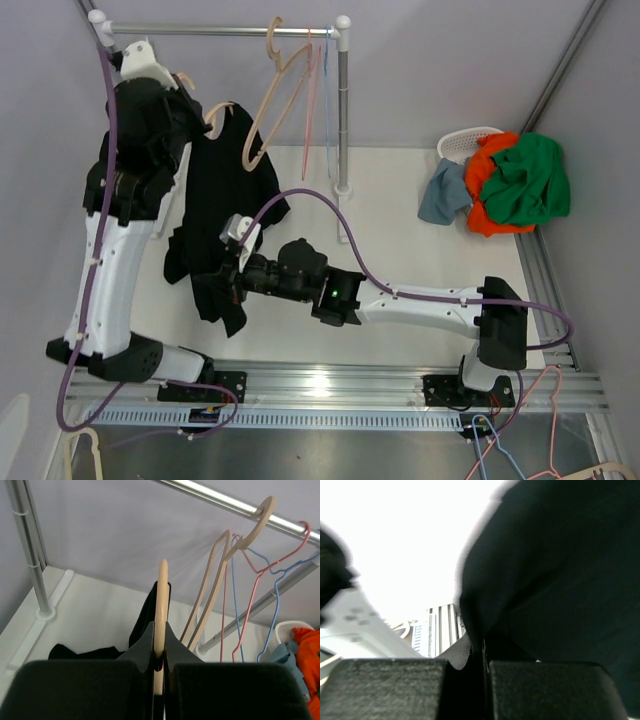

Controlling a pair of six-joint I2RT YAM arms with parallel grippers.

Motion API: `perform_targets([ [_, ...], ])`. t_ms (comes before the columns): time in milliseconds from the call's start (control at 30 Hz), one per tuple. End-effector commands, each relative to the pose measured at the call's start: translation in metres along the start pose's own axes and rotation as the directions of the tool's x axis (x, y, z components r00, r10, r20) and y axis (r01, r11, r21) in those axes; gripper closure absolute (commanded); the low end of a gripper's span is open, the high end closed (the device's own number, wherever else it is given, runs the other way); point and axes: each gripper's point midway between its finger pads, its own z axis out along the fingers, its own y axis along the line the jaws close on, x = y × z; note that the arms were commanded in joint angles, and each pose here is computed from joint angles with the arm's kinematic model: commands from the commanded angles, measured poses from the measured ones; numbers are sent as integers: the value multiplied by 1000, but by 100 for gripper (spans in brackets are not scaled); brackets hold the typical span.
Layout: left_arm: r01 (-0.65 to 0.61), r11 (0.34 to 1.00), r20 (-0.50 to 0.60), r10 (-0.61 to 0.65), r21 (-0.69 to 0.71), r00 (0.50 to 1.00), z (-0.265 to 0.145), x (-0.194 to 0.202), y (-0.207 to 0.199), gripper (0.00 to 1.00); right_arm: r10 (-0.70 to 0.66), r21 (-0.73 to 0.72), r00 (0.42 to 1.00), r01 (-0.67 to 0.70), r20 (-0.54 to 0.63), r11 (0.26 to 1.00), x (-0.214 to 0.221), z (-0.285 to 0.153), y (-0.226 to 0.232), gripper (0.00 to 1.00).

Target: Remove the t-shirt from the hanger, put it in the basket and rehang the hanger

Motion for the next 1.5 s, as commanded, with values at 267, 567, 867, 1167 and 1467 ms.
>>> perform_targets([
  [267,-95,995,-343,104,42,934,9,86,-2,99,-231,-263,973,228,19,938,-41,-38,113,100],
  [567,-72,993,-526,109,89,844,22,144,1,99,-293,-502,955,235,-39,833,-11,-92,203,100],
  [867,-47,992,-561,105,117,821,27,144,-5,99,-287,-516,948,177,-141,838,23,-103,208,100],
  [1167,-16,993,-577,81,118,812,53,123,-1,100,-278,-670,901,-18,-332,742,81,-132,241,100],
  [1467,85,963,-539,70,257,840,12,109,-30,99,-196,-266,957,136,-213,954,50,-101,152,100],
])
